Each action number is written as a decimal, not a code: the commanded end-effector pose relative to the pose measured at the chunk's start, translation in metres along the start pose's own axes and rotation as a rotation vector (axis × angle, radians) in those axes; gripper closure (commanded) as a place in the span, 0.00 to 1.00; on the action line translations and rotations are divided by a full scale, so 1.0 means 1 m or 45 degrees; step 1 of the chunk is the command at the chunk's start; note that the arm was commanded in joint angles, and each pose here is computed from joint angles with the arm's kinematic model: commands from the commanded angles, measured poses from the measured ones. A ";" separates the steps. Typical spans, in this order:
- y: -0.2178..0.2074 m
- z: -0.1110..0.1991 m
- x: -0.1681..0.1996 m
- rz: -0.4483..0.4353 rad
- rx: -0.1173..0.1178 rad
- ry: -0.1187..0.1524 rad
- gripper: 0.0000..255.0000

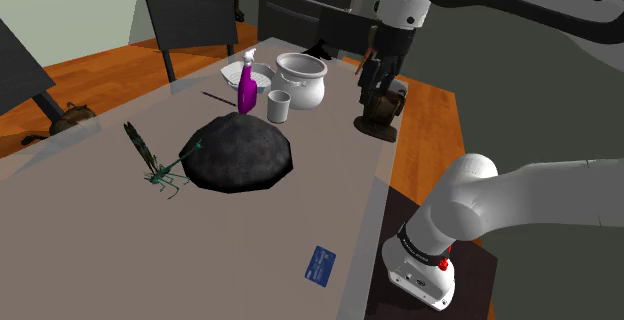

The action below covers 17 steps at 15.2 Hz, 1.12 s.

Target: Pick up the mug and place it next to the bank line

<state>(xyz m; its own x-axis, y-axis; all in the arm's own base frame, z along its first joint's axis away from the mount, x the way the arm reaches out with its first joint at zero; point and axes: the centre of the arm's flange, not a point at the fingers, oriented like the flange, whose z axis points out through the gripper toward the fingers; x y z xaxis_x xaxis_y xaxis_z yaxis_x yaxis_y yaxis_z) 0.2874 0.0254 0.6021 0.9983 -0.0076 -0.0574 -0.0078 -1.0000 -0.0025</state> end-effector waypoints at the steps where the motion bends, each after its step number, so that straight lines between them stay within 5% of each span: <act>1: 0.000 0.000 0.000 0.000 0.000 0.000 0.00; 17: 0.024 0.091 0.188 -0.065 -0.043 0.004 0.00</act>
<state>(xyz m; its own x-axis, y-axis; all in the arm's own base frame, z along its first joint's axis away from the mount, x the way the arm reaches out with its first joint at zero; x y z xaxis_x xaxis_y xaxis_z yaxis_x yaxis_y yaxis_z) 0.4551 0.0019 0.5073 0.9977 0.0398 -0.0556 0.0414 -0.9988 0.0268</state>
